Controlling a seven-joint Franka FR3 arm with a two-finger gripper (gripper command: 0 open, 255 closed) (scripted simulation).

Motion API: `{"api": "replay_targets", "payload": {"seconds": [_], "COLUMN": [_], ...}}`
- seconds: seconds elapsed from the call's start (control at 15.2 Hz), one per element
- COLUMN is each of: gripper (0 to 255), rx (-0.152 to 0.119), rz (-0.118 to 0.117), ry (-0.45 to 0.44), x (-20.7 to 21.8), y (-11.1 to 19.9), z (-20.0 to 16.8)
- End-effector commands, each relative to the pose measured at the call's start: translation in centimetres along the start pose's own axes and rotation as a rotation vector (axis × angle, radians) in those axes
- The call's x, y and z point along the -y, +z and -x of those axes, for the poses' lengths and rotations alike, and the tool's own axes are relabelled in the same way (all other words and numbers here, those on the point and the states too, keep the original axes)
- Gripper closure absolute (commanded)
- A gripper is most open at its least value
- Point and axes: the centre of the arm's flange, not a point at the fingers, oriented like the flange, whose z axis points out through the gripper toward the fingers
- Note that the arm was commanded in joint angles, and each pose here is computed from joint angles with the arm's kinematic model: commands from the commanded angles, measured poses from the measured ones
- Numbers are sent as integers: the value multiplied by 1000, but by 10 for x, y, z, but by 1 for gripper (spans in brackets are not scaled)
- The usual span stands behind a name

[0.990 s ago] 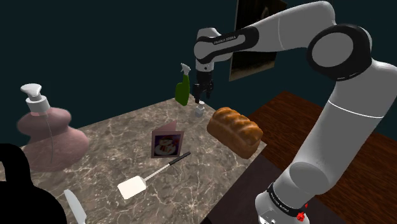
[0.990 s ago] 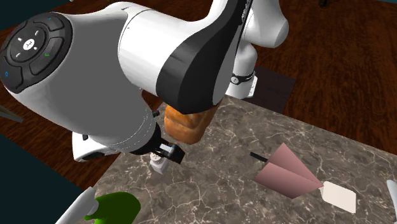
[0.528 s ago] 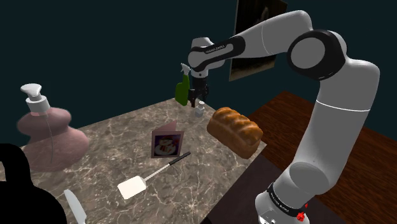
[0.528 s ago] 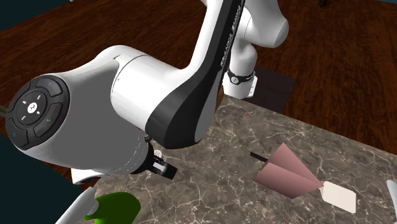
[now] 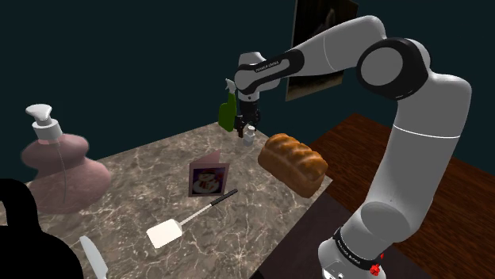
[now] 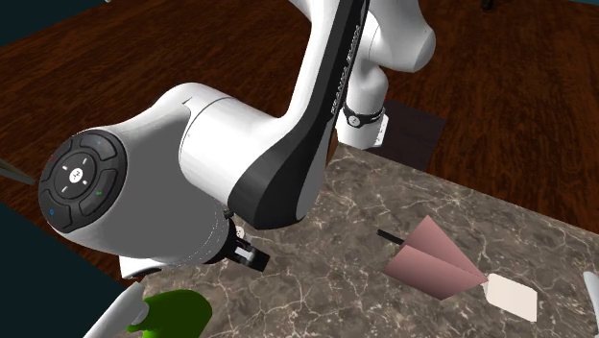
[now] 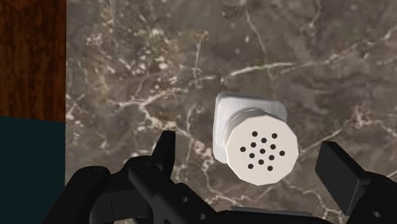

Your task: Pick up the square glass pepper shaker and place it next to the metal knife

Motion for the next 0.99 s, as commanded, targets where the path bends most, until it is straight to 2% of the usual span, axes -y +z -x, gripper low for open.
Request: {"api": "replay_targets", "payload": {"seconds": [0.0,0.13,0.2,0.79,0.92], "gripper": [0,0,255,255,255], "rx": [0,0,0,0,0], "rz": [0,0,0,0,0], "ry": [0,0,0,0,0], "x": [0,0,0,0,0], "y": [0,0,0,0,-10], "z": [0,0,0,0,2]}}
